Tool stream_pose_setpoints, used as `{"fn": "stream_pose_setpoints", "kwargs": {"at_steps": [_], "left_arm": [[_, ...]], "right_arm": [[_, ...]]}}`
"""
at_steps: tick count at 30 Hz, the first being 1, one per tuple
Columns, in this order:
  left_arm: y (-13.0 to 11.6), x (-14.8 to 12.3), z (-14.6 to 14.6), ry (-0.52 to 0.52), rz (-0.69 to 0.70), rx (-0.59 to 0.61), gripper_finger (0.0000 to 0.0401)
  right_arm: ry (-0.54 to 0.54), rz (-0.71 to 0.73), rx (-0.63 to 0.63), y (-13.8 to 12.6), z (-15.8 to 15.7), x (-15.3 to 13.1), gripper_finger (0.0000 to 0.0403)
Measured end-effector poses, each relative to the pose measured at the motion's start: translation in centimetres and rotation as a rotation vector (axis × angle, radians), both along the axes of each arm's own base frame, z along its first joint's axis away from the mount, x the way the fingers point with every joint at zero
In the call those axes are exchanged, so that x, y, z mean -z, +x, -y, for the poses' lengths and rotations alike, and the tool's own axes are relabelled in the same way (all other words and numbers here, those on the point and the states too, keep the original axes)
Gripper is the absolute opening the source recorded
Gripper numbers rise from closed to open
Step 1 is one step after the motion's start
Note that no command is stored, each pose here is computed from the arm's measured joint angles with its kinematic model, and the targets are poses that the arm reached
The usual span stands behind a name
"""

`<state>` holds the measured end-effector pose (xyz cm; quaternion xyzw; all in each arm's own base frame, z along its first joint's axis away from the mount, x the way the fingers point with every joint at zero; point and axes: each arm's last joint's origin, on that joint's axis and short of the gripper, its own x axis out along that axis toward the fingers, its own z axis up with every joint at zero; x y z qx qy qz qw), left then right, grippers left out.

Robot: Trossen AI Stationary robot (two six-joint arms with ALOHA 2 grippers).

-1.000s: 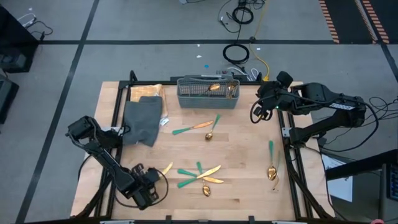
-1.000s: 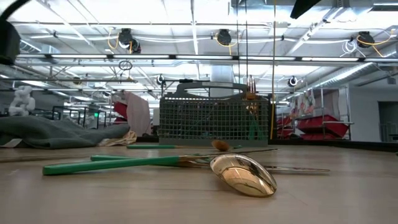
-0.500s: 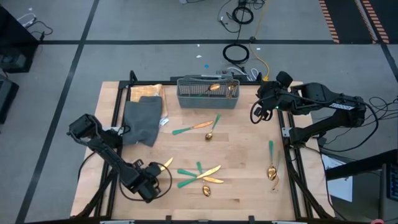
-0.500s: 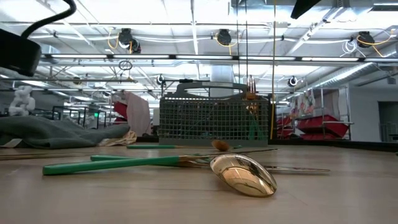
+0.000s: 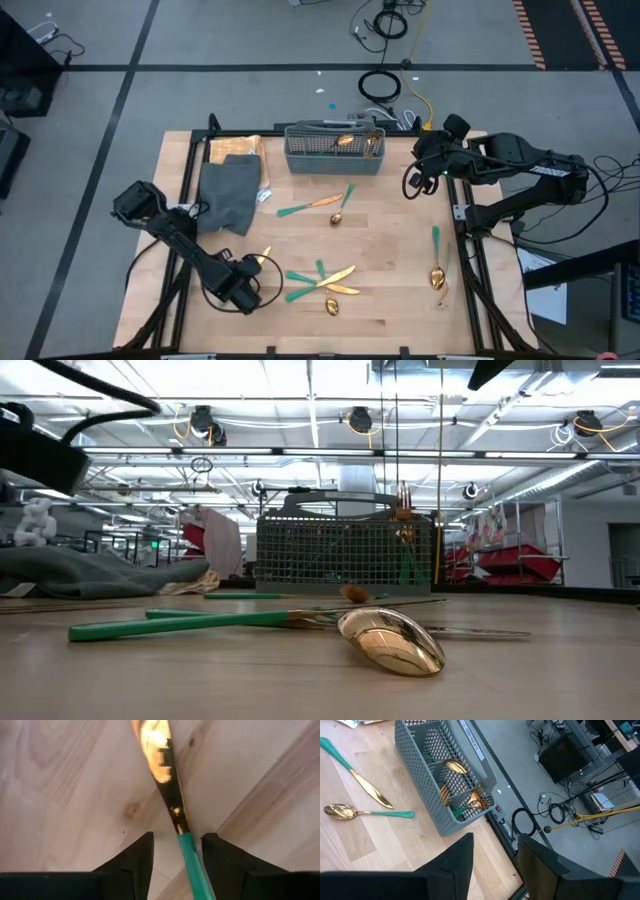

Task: Sort silverware
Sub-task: Put the green knife into the gray silverware basket

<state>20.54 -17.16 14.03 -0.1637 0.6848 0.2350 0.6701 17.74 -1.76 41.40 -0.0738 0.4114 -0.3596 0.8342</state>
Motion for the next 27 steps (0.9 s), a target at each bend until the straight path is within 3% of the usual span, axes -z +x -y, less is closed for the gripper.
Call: {"fn": "stream_pose_setpoints", "kwargs": {"at_steps": [9, 21, 27], "left_arm": [[-0.2, -0.1, -0.8, 0.041, -0.049, -0.073, 0.0192], [-1.0, 2.2, -1.5, 0.006, 0.055, -0.24, 0.0193], [-0.7, 2.1, -1.5, -0.019, 0.052, -0.2, 0.0193]], "right_arm": [[0.0, 0.0, 0.0, 0.0, 0.0, 0.0, 0.0144], [0.012, 0.005, -0.002, 0.0, 0.0, 0.0, 0.0144], [0.031, 0.015, -0.001, 0.1, -0.1, 0.0, 0.0144]]}}
